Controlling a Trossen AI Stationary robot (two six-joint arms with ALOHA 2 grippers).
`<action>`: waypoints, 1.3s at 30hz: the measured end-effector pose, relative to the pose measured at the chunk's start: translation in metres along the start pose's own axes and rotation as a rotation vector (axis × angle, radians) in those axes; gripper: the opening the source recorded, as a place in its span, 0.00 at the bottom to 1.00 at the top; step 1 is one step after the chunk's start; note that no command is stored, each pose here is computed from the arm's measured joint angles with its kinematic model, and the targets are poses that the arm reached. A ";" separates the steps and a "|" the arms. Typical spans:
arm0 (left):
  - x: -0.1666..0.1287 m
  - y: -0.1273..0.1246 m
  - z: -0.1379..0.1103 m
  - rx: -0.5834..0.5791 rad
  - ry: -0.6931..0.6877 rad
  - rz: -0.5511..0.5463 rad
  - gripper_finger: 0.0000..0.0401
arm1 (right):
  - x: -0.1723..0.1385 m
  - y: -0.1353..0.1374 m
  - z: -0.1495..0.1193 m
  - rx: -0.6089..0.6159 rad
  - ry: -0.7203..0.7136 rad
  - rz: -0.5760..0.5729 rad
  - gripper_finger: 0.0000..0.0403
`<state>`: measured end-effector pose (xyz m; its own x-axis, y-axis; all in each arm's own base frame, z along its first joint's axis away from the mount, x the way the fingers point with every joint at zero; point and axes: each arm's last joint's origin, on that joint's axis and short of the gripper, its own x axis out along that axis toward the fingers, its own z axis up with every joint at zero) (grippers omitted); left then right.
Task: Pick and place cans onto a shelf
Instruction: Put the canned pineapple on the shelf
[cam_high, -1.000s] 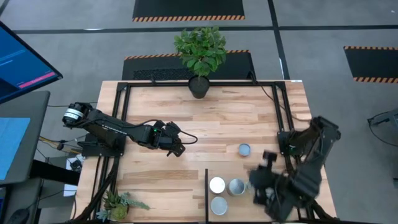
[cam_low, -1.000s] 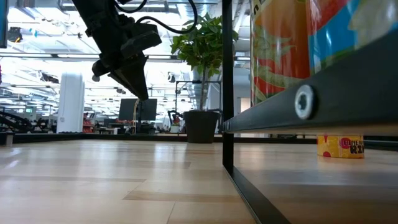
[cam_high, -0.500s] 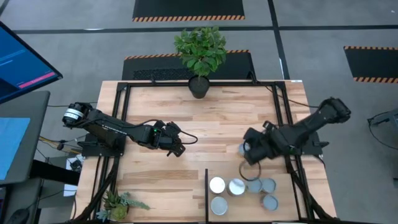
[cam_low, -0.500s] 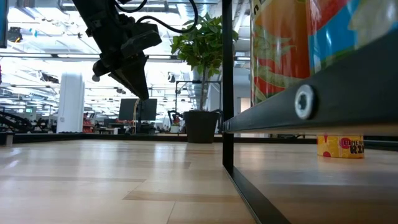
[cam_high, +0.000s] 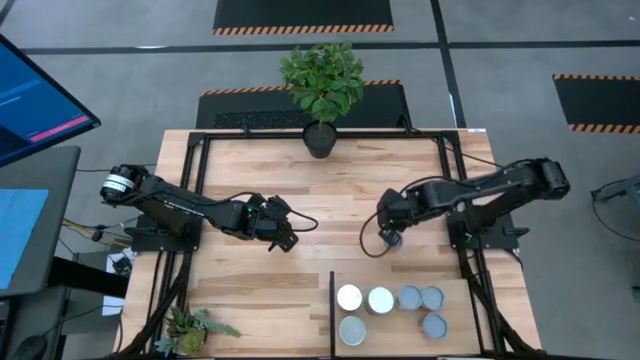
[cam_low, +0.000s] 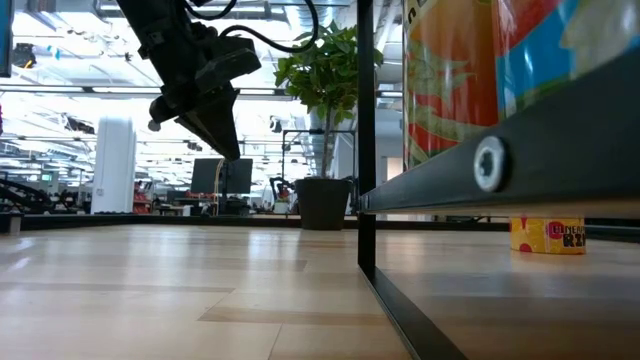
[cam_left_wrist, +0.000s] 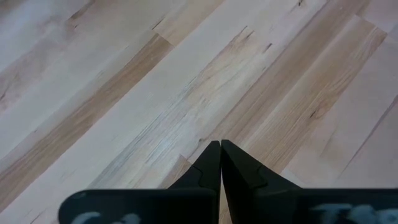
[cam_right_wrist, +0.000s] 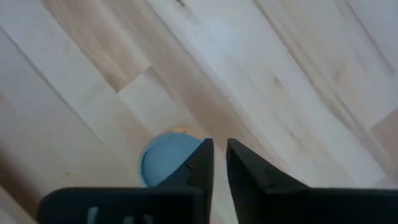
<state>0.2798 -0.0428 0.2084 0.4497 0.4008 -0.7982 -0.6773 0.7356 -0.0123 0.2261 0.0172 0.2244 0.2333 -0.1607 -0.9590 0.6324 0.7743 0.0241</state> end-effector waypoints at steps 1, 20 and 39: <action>0.000 0.000 0.000 -0.001 0.000 0.000 0.00 | 0.000 -0.002 0.002 -0.009 -0.004 0.000 0.19; 0.000 0.001 -0.001 -0.005 0.004 0.008 0.00 | 0.048 0.006 -0.008 -0.105 0.192 -0.020 0.61; 0.000 0.000 0.000 0.001 -0.002 0.008 0.00 | 0.061 0.016 -0.014 -0.089 0.270 0.003 0.07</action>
<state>0.2794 -0.0426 0.2082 0.4456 0.4077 -0.7970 -0.6802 0.7330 -0.0053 0.2407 0.0282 0.1621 0.0226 0.0015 -0.9997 0.5622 0.8269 0.0140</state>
